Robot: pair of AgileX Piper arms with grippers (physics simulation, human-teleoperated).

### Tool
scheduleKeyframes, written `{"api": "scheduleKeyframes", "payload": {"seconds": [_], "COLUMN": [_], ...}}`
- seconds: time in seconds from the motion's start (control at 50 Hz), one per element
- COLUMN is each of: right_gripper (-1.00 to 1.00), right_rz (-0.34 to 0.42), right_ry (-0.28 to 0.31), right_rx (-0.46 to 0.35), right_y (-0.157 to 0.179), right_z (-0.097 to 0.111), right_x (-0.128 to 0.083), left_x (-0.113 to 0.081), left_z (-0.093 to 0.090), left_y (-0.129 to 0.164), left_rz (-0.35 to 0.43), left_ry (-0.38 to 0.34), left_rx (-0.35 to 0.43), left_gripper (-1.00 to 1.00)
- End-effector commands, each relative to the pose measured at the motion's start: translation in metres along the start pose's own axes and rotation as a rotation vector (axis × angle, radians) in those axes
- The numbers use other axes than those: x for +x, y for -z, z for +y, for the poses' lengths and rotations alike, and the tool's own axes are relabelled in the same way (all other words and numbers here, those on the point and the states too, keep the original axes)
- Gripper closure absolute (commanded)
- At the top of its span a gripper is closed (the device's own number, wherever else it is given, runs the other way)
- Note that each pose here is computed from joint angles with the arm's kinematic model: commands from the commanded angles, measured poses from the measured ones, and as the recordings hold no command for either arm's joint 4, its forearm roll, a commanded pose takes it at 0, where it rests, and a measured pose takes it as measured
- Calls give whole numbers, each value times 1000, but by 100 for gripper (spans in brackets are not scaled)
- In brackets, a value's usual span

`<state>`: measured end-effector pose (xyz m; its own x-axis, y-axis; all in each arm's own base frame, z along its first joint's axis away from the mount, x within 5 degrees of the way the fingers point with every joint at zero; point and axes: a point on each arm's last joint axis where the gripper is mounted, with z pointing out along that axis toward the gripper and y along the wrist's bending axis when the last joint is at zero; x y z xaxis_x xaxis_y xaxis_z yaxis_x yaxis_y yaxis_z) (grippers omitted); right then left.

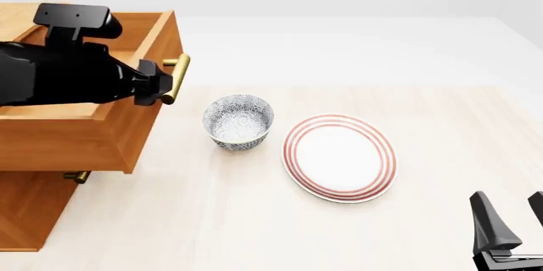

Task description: Open the top drawer of the cabinet.

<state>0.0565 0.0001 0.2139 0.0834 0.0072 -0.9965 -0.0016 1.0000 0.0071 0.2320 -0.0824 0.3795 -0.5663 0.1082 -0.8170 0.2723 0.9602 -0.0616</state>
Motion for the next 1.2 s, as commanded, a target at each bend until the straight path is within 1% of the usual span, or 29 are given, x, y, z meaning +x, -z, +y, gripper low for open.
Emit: {"api": "scheduleKeyframes", "payload": {"seconds": [0.02,0.08,0.16,0.48,0.62,0.9,1.2], "right_gripper": [-100,-100,-100,-100,-100,-100,-100], "right_rz": [0,0,0,0,0,0,0], "right_ry": [0,0,0,0,0,0,0], "right_rx": [0,0,0,0,0,0,0], "right_y": [0,0,0,0,0,0,0], "right_z": [0,0,0,0,0,0,0], "right_x": [0,0,0,0,0,0,0], "left_x": [-1,-2,-9,-25,-32,-40,-41], "left_z": [-29,-27,-20,-17,-11,-8,-5], "left_y": [-11,-8,5,22,33,45,56], "left_rz": [18,13,-9,-26,-39,-49,-62], "left_ry": [-65,-67,-69,-97,-110,-135,-149], "left_rx": [107,101,83,71,51,38,27], "left_gripper": [-100,-100,-100,-100,-100,-100,-100]}}
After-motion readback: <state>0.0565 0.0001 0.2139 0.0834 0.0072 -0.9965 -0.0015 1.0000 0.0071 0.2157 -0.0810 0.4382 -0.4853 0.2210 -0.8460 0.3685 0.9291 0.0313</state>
